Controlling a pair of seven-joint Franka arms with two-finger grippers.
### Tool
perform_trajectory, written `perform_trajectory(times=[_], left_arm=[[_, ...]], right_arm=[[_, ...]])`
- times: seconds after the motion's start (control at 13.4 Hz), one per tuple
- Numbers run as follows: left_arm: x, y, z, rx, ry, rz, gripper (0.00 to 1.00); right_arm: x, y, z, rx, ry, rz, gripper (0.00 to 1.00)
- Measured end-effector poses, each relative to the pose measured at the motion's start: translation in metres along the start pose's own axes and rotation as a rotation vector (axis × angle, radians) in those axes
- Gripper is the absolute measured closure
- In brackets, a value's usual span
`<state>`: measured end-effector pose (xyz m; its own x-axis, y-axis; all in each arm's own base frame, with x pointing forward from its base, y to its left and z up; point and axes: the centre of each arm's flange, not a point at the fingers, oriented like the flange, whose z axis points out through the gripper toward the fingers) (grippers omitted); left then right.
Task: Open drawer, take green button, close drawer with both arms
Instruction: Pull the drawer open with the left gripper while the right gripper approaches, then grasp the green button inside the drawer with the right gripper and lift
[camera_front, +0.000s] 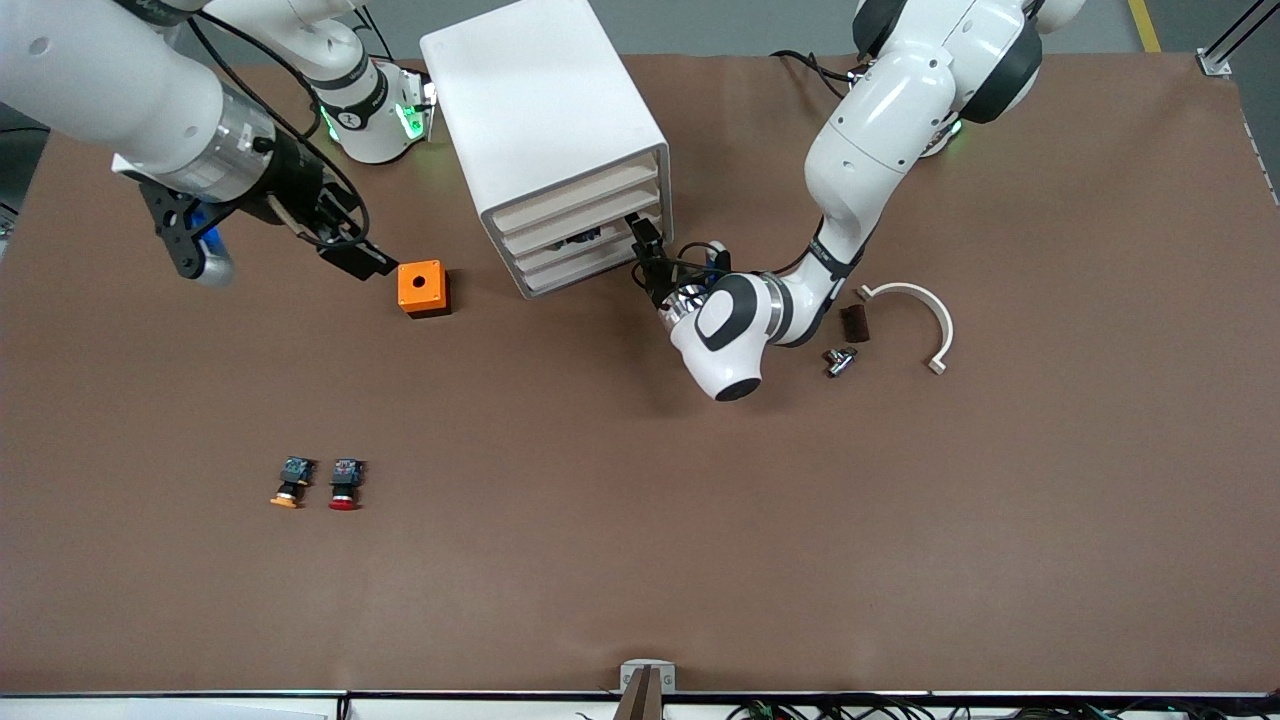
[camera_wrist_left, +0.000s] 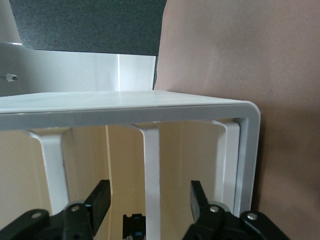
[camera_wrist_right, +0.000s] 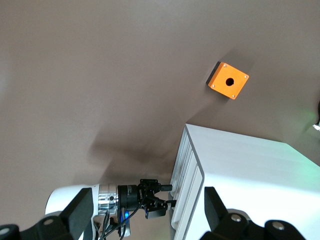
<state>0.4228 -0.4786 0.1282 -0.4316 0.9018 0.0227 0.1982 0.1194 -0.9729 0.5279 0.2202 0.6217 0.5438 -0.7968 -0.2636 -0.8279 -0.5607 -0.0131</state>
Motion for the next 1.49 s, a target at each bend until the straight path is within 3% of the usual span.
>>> perform_trajectory(times=[0.22, 0.45, 0.6, 0.82, 1.12, 1.34, 1.49], left_arm=[[-0.001, 0.001, 0.004, 0.002, 0.006, -0.004, 0.63], [-0.003, -0.001, 0.011, 0.003, 0.017, -0.006, 0.65], [-0.003, -0.001, 0.009, -0.002, 0.015, -0.005, 0.86], [-0.001, 0.001, -0.028, -0.041, -0.025, 0.004, 0.86], [0.021, 0.007, -0.132, -0.124, -0.149, 0.045, 0.86], [0.031, 0.010, -0.164, -0.172, -0.181, 0.097, 0.86], [0.035, 0.010, -0.173, -0.185, -0.190, 0.150, 0.70]], right_arm=[[-0.012, -0.002, 0.003, -0.006, 0.000, 0.050, 0.02], [-0.015, -0.004, 0.007, -0.012, -0.001, 0.067, 0.00], [-0.017, -0.007, 0.012, -0.022, -0.002, 0.068, 0.00], [-0.025, -0.010, 0.017, -0.031, -0.003, 0.064, 0.00], [-0.048, -0.019, 0.031, -0.040, 0.000, 0.110, 0.00], [-0.072, -0.039, 0.063, -0.034, 0.005, 0.131, 0.00], [-0.095, -0.060, 0.101, -0.036, 0.013, 0.143, 0.00]])
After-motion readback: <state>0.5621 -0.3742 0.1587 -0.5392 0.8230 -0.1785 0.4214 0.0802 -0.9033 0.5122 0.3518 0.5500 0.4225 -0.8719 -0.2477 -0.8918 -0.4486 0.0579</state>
